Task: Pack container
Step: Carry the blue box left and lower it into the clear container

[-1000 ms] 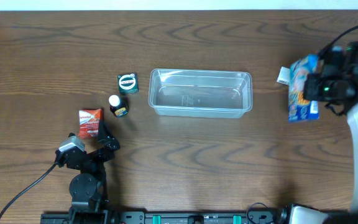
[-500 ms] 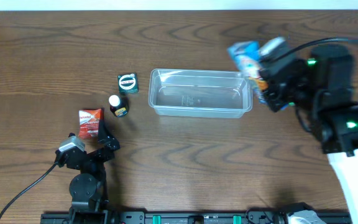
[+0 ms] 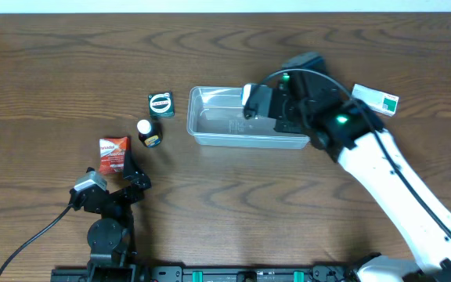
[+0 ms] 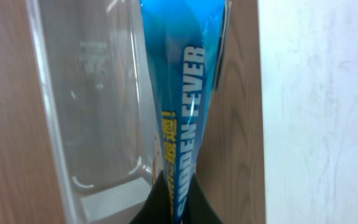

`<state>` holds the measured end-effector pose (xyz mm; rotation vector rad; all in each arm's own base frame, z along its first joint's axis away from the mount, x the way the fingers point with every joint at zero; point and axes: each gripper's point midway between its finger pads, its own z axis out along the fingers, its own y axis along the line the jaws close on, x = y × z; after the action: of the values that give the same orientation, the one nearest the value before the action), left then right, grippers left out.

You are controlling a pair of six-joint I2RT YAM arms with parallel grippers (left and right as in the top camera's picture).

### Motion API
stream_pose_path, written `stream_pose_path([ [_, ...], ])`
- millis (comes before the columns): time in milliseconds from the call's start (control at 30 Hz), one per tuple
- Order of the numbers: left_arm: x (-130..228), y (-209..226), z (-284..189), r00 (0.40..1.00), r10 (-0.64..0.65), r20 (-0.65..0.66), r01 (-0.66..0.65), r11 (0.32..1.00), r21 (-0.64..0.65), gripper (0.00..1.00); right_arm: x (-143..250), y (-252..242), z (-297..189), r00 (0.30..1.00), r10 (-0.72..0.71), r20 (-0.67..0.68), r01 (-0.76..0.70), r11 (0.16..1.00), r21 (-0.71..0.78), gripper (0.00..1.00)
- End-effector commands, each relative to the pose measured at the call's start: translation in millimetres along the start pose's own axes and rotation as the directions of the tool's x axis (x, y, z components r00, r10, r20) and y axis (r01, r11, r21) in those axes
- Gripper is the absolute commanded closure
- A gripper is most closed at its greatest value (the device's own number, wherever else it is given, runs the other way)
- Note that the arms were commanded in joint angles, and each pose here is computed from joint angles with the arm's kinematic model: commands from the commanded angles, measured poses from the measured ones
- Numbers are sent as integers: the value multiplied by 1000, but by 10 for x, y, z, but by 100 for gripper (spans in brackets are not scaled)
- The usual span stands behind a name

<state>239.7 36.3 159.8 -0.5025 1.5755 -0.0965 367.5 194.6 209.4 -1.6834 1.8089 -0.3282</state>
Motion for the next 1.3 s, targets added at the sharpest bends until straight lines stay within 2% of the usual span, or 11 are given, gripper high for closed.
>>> stream_pose_path([
  [0, 145, 85, 13, 999, 31, -36, -32, 999, -29, 2, 34, -59, 123, 996, -60, -63, 62, 998, 30, 99],
  [200, 145, 85, 13, 999, 31, -36, -32, 999, -29, 2, 7, -33, 352, 996, -62, -64, 63, 998, 15, 99],
  [667, 145, 85, 13, 999, 31, -36, -32, 999, -29, 2, -150, 292, 554, 993, -108, 50, 114, 985, -130, 99],
  [1267, 145, 85, 13, 999, 31, -36, -32, 999, -29, 2, 31, 647, 1033, 985, -170, 10, 167, 953, -253, 99],
])
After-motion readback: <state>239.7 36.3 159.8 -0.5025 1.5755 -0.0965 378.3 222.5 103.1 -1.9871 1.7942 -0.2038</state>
